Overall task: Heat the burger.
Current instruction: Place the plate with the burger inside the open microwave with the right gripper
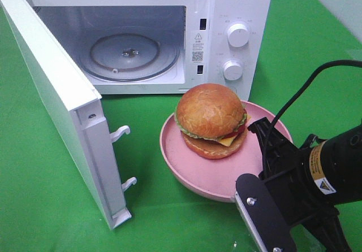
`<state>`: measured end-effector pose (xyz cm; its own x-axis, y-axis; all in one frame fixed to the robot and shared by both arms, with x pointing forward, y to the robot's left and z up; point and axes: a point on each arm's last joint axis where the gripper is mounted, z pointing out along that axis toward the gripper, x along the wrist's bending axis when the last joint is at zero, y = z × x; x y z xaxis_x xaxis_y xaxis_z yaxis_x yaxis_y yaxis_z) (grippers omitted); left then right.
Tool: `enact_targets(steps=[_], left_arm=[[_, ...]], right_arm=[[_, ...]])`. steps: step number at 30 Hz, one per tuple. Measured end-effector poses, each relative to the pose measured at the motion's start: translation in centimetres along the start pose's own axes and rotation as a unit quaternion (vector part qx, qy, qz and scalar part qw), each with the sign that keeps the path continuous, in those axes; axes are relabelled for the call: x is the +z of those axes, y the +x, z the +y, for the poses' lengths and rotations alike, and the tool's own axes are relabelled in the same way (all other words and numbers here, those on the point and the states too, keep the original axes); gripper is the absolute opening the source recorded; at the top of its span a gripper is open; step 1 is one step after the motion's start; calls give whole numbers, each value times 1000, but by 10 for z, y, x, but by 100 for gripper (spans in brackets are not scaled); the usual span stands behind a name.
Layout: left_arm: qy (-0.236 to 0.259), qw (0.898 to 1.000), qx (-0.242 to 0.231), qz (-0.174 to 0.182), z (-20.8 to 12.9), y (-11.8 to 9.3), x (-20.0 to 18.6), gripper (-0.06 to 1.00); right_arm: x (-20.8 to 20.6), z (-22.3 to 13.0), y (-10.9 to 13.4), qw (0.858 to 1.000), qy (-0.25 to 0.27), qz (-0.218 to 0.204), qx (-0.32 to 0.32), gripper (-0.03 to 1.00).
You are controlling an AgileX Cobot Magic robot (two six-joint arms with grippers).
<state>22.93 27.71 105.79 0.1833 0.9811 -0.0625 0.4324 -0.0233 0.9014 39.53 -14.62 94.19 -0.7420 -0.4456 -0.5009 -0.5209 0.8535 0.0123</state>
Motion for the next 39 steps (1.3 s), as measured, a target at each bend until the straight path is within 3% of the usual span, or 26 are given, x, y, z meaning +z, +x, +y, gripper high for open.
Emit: enact_targets(steps=[14, 39], left_arm=[[0, 1000, 0, 0, 0, 0, 0, 96], [0, 1000, 0, 0, 0, 0, 0, 96]], right_arm=[[-8, -8, -33, 998, -30, -40, -41, 3], [-17, -4, -53, 996, -36, -44, -75, 3]])
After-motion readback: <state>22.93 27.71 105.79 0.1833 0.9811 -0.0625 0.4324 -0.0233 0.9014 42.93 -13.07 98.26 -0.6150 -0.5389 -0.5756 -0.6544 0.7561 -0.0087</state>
